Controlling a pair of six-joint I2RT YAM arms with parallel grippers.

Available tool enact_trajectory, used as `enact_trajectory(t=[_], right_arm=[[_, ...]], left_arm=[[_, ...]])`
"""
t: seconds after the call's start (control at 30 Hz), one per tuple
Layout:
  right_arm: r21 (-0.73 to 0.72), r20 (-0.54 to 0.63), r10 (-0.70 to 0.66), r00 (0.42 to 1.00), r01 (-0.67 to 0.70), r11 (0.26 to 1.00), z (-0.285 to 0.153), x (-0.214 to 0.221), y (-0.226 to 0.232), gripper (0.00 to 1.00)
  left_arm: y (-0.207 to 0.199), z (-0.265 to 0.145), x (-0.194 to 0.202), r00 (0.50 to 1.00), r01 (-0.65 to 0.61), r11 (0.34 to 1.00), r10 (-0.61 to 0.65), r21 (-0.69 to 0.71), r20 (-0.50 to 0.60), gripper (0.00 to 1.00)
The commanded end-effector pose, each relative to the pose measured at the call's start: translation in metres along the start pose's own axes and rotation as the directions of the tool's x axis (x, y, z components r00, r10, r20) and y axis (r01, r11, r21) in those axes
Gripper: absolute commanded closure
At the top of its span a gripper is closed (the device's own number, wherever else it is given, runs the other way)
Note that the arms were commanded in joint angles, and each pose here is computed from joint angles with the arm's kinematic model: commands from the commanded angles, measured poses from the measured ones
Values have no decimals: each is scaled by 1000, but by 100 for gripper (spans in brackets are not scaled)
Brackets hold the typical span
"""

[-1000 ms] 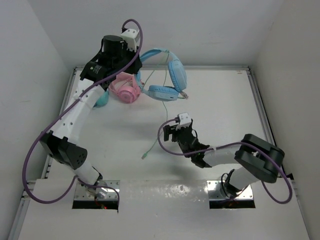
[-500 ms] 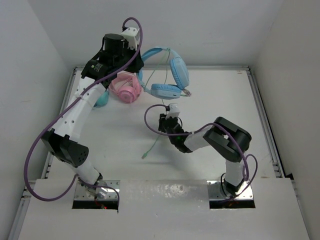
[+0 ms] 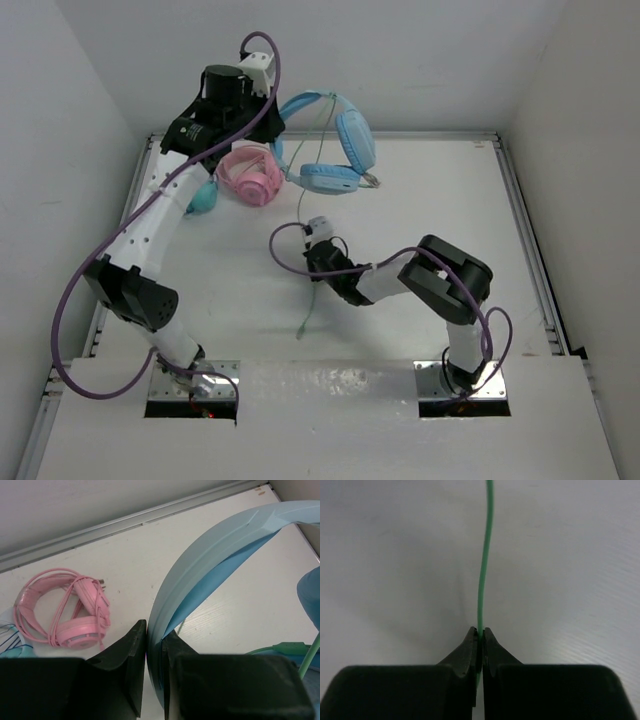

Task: Wrap the headphones

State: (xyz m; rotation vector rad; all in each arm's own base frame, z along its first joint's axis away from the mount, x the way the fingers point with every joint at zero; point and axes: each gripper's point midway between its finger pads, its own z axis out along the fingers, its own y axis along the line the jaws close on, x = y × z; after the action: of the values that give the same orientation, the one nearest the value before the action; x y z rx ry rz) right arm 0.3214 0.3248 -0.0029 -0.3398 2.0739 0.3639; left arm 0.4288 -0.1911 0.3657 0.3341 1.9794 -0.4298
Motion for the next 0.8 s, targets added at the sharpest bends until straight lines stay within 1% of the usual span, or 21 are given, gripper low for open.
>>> enact_trajectory(t=[0.0,0.03,0.07,0.1,0.13,0.17,0.23,0.3,0.37,0.4,0.43,0.47,0.5,0.53,0.57,0.6,0.63,0.67,0.7,0.73,0.77], right_arm=[[-318,13,-225,974,217,923,-27,-18,94,100],[-422,1,-264,965,240,874,-38,-12,117,100],[-475,-8,-300,954,260,841,-45,-12,133,100],[-531,-1,-354,935,299,793,-56,-7,149,100],[-599,0,-384,923,308,740,-67,-4,165,100],[-631,14,-439,898,348,693,-77,-4,179,100],[-666,42,-466,884,373,646,-91,-10,193,100],[-700,87,-466,880,387,600,-109,-27,208,100],[-717,118,-451,885,390,577,-123,-43,215,100],[-719,139,-439,888,395,571,-130,-52,217,100],[-715,183,-407,895,405,570,-144,-75,217,100],[-709,205,-392,897,412,572,-152,-86,216,100],[-689,249,-379,891,438,577,-165,-107,212,100],[-663,286,-369,884,461,591,-170,-123,209,100],[-623,315,-395,863,502,599,-173,-137,201,100],[-553,329,-410,850,526,646,-171,-153,188,100],[-506,340,-415,844,536,675,-171,-167,178,100],[-431,379,-425,822,563,705,-173,-196,159,100],[-369,366,-434,823,557,744,-170,-209,141,100],[-340,357,-437,825,551,762,-170,-219,128,100],[-289,384,-410,827,530,797,-175,-251,110,100]], left_arm=[[5,-3,-46,987,61,998,-64,20,145,100],[8,1,-44,988,66,998,-67,12,142,100],[12,6,-44,987,68,998,-67,1,147,100],[20,12,-41,987,73,997,-68,-24,143,100],[24,16,-40,987,74,997,-68,-37,143,100],[34,24,-39,987,76,995,-66,-65,146,100],[43,31,-36,988,80,993,-67,-92,141,100],[58,45,-29,989,79,987,-61,-136,132,100],[69,54,-24,991,62,983,-40,-171,127,100],[80,61,-13,994,57,974,-34,-220,107,100],[85,65,-12,994,32,970,-4,-240,113,100],[91,68,-7,995,16,965,11,-261,103,100],[100,73,3,995,-22,955,50,-296,86,100],[104,75,8,995,-39,950,65,-311,75,100],[107,76,13,995,-54,945,78,-323,63,100],[110,76,17,994,-67,940,91,-335,54,100],[112,79,27,993,-99,937,115,-336,26,100],[110,79,31,991,-117,935,130,-334,16,100],[110,75,31,989,-133,929,147,-345,15,100],[110,76,42,984,-171,922,180,-348,-8,100],[104,71,41,978,-196,913,207,-359,-8,100]])
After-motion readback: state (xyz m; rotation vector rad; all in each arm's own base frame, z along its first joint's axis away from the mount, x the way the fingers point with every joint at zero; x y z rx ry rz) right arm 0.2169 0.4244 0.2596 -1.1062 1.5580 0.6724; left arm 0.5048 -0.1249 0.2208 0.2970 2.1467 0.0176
